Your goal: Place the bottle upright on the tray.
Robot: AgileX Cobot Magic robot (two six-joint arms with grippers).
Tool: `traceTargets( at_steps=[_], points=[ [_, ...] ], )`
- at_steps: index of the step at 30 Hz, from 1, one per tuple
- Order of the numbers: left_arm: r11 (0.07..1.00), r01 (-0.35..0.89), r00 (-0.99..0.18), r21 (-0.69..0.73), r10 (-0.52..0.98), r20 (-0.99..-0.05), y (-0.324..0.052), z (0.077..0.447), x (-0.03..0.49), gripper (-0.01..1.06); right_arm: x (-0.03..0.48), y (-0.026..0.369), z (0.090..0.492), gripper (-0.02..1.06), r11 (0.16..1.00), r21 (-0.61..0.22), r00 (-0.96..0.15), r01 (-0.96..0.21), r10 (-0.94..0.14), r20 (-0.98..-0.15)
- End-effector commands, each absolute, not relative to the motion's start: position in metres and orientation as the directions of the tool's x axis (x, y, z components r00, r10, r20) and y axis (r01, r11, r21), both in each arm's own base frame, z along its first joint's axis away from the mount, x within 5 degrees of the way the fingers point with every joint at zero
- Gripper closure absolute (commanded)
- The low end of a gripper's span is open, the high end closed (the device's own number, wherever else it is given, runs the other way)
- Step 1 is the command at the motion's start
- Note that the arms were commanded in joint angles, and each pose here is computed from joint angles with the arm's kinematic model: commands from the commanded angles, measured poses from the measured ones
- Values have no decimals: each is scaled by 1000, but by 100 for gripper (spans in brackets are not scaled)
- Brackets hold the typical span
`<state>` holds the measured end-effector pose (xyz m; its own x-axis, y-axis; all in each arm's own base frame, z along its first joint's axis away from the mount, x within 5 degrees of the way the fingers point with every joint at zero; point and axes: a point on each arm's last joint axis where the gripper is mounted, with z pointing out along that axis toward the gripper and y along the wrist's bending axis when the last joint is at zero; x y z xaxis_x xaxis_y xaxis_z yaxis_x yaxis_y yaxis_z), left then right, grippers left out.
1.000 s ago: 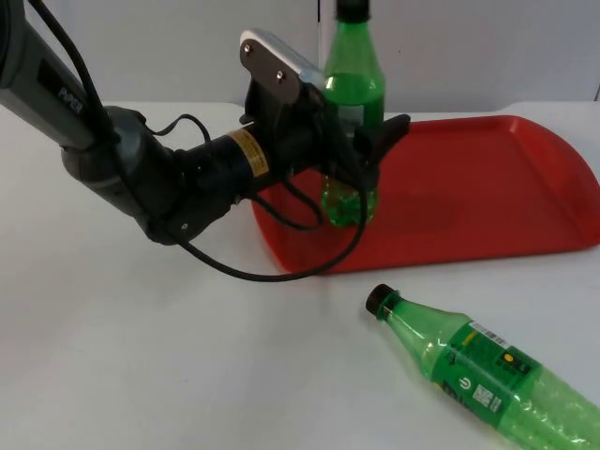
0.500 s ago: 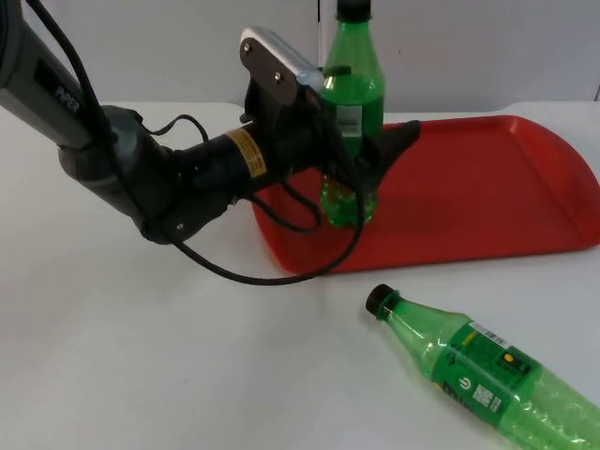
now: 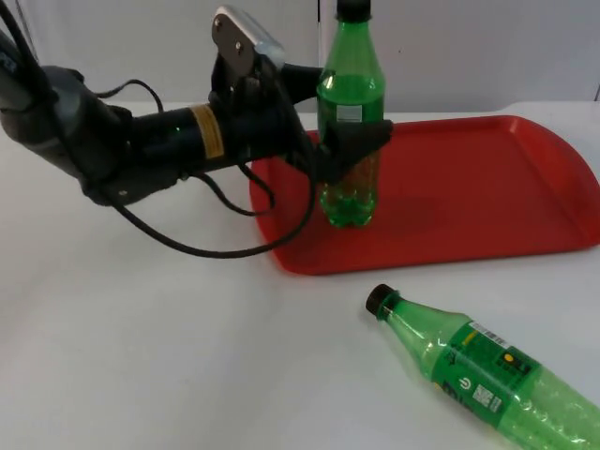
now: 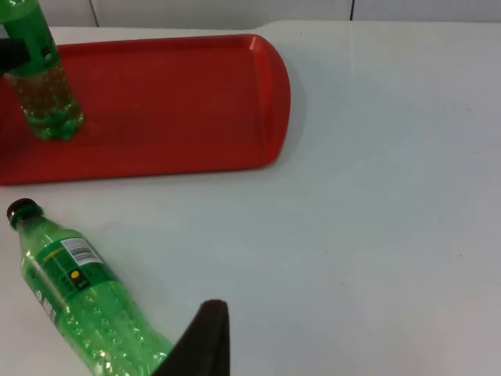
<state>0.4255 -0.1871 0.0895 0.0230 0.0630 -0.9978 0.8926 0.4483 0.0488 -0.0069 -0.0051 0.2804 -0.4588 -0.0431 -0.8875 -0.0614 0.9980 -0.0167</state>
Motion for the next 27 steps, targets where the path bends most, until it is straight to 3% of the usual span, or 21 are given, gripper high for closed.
traceTargets(
  at_steps=[1,9,12,16,27],
  points=[
    [394,918,0,32,82,-997,-183,95,423,0,-7,-5,280,-1,998,-13,-456,-62,-40,-889],
    [290,956,-25,32,189,-982,-167,101,418,0,-7,-5,280,-1,998,-13,-456,-62,-40,-889],
    [299,953,-26,43,222,-975,-163,101,420,0,-7,-5,280,-1,998,-13,-456,-62,-40,-889],
    [382,923,-58,45,254,-965,-150,99,429,0,-7,-5,280,-1,998,-13,-456,-62,-40,-889],
    [385,923,-98,24,294,-951,-121,114,432,0,-7,-5,280,-1,998,-13,-456,-62,-40,-889]
  ],
)
